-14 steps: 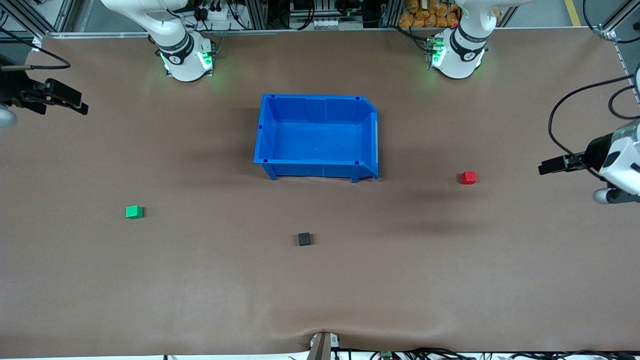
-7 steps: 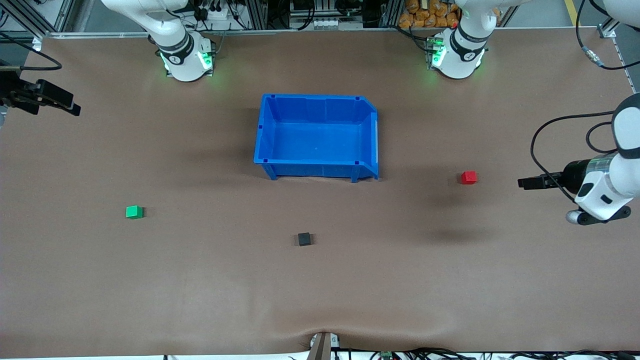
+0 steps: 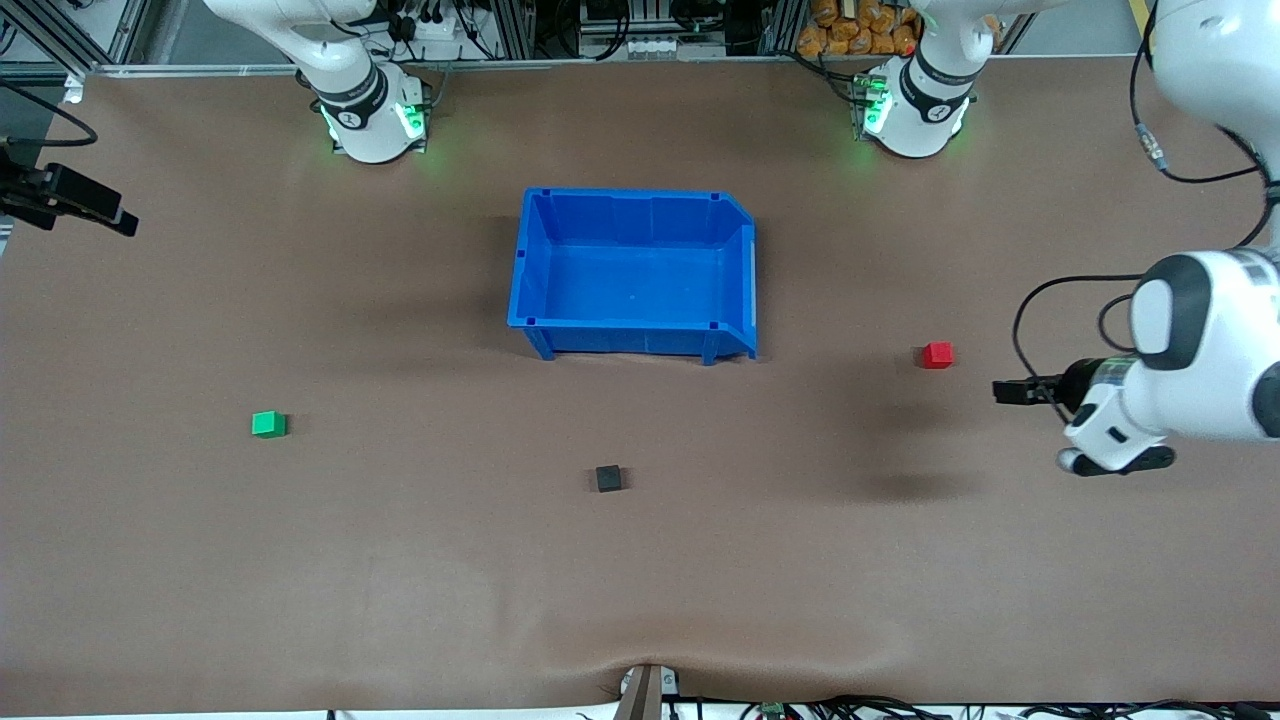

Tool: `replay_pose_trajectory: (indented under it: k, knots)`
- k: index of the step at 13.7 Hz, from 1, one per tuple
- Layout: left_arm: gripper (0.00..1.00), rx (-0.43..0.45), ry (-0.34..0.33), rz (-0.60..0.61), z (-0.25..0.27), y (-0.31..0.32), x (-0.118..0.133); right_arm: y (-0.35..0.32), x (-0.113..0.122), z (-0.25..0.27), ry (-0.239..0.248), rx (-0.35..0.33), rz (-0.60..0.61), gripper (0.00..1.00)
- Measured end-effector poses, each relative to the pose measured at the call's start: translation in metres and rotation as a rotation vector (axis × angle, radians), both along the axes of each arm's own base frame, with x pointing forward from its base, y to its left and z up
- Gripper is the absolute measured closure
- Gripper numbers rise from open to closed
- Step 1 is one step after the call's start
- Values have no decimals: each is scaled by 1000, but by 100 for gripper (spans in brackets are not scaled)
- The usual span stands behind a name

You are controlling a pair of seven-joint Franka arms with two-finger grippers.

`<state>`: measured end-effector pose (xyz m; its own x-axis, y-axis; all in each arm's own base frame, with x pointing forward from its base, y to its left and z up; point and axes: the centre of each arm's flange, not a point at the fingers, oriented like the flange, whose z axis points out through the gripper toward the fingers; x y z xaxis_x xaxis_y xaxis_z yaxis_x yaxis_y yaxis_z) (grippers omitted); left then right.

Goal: Attach green and red cubes to black cube
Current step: 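Reach the left gripper down to the red cube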

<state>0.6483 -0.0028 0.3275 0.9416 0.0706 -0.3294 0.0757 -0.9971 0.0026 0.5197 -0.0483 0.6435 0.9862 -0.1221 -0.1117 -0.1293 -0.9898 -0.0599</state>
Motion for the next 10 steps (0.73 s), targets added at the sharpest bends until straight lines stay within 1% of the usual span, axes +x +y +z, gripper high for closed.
replay_pose_trajectory:
  k: [4, 7, 10]
  knots:
    - [0, 1, 32, -40, -39, -25, -2, 2, 1, 0, -4, 1, 3, 0]
    - [0, 22, 33, -74, -56, -35, -5, 3, 4, -7, 10, 1, 5, 0]
    - [0, 21, 26, -77, -81, -37, -15, 1, 11, -16, 22, 0, 1, 0]
